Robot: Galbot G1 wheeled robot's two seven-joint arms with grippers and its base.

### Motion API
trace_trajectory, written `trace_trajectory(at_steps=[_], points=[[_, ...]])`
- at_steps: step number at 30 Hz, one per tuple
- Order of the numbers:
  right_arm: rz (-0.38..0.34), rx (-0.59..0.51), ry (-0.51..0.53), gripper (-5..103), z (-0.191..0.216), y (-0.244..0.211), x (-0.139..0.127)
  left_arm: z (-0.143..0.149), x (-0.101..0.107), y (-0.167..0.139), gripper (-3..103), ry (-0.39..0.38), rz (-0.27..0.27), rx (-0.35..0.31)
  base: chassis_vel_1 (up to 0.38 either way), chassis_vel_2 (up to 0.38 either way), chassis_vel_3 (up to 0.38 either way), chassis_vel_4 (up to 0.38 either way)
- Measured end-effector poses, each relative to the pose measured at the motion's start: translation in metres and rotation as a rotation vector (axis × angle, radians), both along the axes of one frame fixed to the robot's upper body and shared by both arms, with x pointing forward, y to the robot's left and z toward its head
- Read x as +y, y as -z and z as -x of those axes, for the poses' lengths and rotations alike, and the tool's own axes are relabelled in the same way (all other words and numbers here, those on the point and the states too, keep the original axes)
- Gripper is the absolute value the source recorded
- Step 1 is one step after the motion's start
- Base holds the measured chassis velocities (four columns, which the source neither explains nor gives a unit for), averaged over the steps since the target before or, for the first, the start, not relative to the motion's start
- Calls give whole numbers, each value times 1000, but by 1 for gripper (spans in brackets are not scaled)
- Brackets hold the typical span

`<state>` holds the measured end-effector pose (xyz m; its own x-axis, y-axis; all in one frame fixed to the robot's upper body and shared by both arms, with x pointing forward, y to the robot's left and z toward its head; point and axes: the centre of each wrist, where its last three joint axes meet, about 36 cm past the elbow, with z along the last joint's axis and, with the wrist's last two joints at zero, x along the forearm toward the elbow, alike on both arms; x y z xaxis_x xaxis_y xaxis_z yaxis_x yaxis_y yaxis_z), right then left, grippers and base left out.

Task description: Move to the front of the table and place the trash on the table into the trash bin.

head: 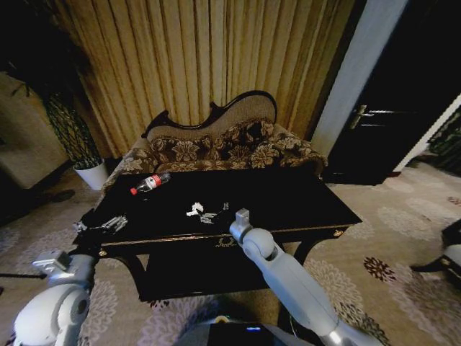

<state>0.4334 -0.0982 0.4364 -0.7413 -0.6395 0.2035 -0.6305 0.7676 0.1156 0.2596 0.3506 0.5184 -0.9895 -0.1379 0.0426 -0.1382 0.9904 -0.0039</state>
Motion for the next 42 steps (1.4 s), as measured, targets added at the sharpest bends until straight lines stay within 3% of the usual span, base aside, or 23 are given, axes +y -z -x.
trace_trajectory(at_steps=[16,22,24,30,33,37,39,41,42], points=[[-12,10,-47,103,3,4,24,2,0,5,100,-4,-2,9,0,0,0,0],[-14,13,-46,84,4,6,26,2,1,4,100,-2,-5,7,0,0,0,0],[-16,2,-40,73,4,8,25,1,1,4,100,-1,-4,6,0,0,0,0],[-10,-6,-32,57,4,11,24,0,1,5,100,0,-2,8,0,0,0,0],[-10,-6,-31,40,4,11,23,0,2,6,100,1,-3,9,0,0,0,0],[-11,-8,-30,28,4,11,23,-1,2,7,100,1,-3,9,0,0,0,0],[-17,-14,-30,17,5,7,22,-1,2,7,100,3,-5,9,0,0,0,0],[-21,-17,-31,17,5,5,21,-1,3,7,100,3,-6,9,0,0,0,0],[-26,-19,-31,12,6,3,20,-1,3,7,100,4,-7,9,0,0,0,0]])
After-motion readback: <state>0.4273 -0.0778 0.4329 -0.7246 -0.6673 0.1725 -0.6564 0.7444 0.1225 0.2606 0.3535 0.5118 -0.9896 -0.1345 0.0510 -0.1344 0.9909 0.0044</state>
